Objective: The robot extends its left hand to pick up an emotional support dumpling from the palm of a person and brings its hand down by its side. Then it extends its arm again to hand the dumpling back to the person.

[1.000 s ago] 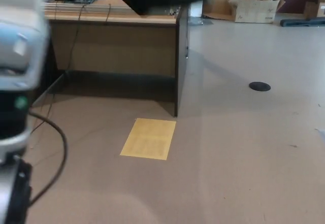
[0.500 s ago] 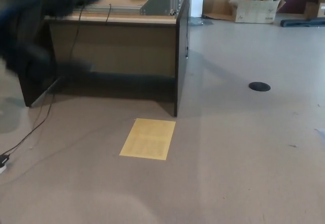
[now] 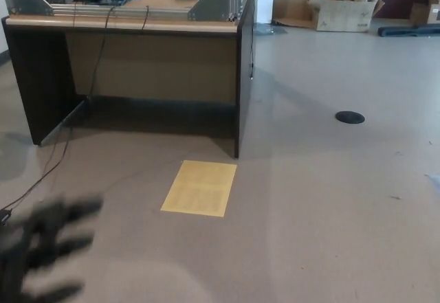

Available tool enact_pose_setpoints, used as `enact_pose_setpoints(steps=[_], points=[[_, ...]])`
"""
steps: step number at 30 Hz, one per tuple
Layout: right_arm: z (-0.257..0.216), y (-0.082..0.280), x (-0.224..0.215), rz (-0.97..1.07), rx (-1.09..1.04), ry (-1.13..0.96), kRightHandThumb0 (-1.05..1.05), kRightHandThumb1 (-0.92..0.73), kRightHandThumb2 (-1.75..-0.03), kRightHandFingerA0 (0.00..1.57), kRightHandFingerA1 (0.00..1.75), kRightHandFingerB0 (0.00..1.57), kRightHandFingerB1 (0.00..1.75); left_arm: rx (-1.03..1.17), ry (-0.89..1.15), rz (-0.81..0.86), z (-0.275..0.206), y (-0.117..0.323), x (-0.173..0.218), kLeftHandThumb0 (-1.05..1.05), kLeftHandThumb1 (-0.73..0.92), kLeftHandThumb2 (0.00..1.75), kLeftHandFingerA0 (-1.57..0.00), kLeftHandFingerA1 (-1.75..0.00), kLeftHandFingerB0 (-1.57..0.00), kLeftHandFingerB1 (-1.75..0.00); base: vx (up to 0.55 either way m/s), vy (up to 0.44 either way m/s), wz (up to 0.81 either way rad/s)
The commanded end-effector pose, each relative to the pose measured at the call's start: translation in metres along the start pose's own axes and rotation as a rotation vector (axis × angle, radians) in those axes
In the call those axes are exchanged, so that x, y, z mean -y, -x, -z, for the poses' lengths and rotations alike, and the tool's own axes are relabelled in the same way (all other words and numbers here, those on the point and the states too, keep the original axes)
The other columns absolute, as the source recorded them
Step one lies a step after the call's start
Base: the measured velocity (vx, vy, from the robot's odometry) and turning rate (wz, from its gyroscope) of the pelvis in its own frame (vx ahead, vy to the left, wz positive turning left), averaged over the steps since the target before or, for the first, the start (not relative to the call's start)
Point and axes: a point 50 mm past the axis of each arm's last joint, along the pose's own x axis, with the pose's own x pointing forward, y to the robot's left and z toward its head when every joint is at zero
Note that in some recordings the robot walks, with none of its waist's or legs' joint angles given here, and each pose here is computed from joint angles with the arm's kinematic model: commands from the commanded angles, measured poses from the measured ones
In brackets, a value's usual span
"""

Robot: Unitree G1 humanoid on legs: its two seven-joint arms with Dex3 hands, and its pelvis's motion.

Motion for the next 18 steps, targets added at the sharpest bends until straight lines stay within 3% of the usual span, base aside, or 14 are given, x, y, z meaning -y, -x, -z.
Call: enact_pose_setpoints(steps=[1,2,18], points=[[0.023,0.028,-0.004,0.018,-0.008,-0.028,-0.34,-0.57,-0.56,0.84,0.52,0.6,0.41,-0.22,0.039,-0.471,0.13,0.104,0.039,-0.32,0.29,0.87,-0.03,-0.48,0.0,-0.46,0.0,0.0,0.0],[0.024,0.029,-0.004,0.023,-0.015,-0.03,-0.35,-0.57,-0.57,0.84,0.51,0.57,0.41,-0.231,0.017,-0.477,0.13,0.103,0.038,-0.55,0.49,0.55,-0.25,-0.36,-0.19,-0.28,0.0,0.0,0.0],[0.015,0.019,-0.001,0.05,-0.001,-0.046,-0.34,-0.56,-0.57,0.82,0.51,0.56,0.4,-0.229,-0.091,-0.488,0.128,0.09,0.03,-0.62,0.5,0.55,-0.24,-0.36,-0.19,-0.28,0.0,0.0,0.0]])
